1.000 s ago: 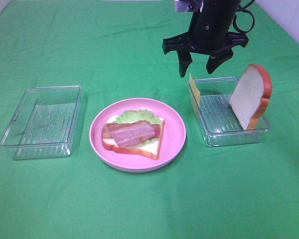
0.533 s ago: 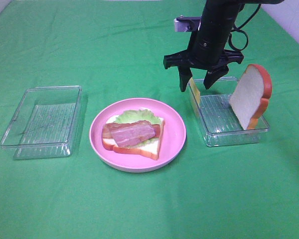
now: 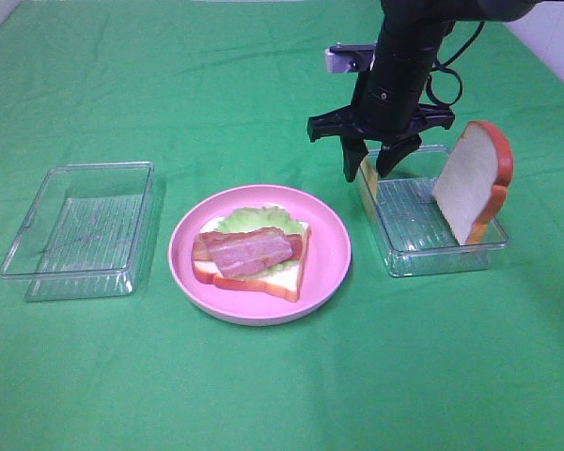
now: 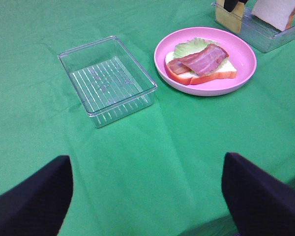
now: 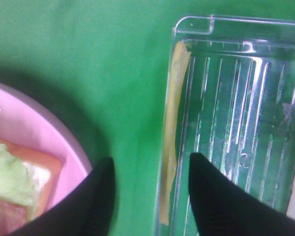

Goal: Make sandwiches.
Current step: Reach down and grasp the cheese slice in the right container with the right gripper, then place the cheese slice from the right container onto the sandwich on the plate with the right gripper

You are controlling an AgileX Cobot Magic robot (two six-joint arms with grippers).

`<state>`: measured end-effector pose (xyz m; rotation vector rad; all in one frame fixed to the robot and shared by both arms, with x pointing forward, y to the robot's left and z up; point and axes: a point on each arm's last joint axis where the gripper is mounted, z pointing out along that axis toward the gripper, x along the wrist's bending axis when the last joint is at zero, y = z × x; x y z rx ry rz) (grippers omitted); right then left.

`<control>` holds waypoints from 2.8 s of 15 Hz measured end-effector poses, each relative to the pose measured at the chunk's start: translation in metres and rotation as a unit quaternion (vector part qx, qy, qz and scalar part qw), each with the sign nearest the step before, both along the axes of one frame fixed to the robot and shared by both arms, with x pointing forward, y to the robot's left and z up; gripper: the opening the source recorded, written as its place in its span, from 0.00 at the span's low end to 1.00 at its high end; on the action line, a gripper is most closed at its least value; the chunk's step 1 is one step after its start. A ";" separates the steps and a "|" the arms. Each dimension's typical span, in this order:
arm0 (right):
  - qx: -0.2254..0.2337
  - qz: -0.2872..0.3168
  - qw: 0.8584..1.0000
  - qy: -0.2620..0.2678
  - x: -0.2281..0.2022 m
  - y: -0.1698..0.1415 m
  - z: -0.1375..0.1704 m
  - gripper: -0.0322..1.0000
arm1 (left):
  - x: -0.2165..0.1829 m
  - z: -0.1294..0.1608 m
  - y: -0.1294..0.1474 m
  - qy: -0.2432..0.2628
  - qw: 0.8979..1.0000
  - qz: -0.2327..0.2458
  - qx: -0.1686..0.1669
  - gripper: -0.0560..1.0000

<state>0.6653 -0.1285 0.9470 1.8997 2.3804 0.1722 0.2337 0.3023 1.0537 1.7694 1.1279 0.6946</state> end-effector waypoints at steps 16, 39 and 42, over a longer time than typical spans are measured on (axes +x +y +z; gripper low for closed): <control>0.095 0.050 0.994 -0.033 -0.025 0.006 0.082 0.03 | 0.000 0.000 0.000 0.000 1.000 0.000 0.000 0.79; 0.302 0.047 0.939 0.154 -0.046 0.049 -0.020 0.10 | 0.000 0.000 0.000 -0.001 1.000 0.000 0.000 0.79; 0.301 0.039 0.942 0.145 -0.044 0.049 -0.020 0.47 | 0.000 0.000 0.000 -0.001 1.000 0.000 0.000 0.79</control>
